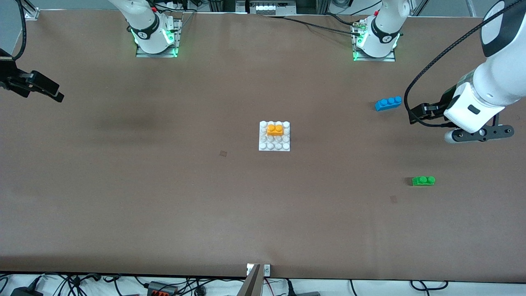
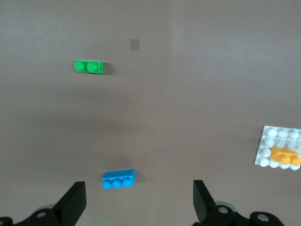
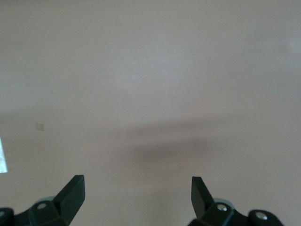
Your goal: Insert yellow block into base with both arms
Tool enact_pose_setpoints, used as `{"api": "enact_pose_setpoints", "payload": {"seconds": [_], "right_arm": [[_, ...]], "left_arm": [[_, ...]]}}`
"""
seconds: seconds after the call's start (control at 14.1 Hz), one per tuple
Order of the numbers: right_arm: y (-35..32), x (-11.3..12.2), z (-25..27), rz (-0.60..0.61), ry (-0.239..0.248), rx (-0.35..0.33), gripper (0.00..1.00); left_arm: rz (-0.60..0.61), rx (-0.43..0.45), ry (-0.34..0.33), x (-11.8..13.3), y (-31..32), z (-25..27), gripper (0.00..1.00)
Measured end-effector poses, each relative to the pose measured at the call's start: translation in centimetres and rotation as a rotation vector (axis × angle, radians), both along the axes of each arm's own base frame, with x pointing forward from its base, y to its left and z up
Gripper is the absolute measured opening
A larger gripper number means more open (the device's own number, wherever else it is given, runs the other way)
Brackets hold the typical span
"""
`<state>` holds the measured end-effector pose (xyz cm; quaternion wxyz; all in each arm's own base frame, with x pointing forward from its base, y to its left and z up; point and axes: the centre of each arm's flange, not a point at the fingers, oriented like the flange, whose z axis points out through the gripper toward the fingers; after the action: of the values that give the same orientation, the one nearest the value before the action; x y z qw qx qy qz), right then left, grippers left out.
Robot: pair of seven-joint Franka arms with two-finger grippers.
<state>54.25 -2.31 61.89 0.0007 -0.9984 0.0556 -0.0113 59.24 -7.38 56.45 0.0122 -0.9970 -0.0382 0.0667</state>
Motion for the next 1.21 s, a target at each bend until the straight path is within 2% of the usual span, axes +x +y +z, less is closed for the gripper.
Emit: {"api": "enact_pose_setpoints", "payload": {"seconds": [0.28, 0.64, 1.21], "right_arm": [[-0.2, 0.4, -0.2, 0.082, -0.007, -0.016, 1.0], [-0.3, 2.0, -0.1, 0.087, -0.008, -0.018, 1.0], [-0.2, 2.1, -0.3, 0.087, -0.002, -0.017, 1.0]], "left_arm": [[-0.016, -0.007, 0.003, 0.3, 2.3, -0.1, 1.0], [0.012, -0.007, -0.001, 0.1, 1.2, 0.2, 1.0], [0.023, -0.03, 0.002, 0.1, 1.4, 0.1, 1.0]]}}
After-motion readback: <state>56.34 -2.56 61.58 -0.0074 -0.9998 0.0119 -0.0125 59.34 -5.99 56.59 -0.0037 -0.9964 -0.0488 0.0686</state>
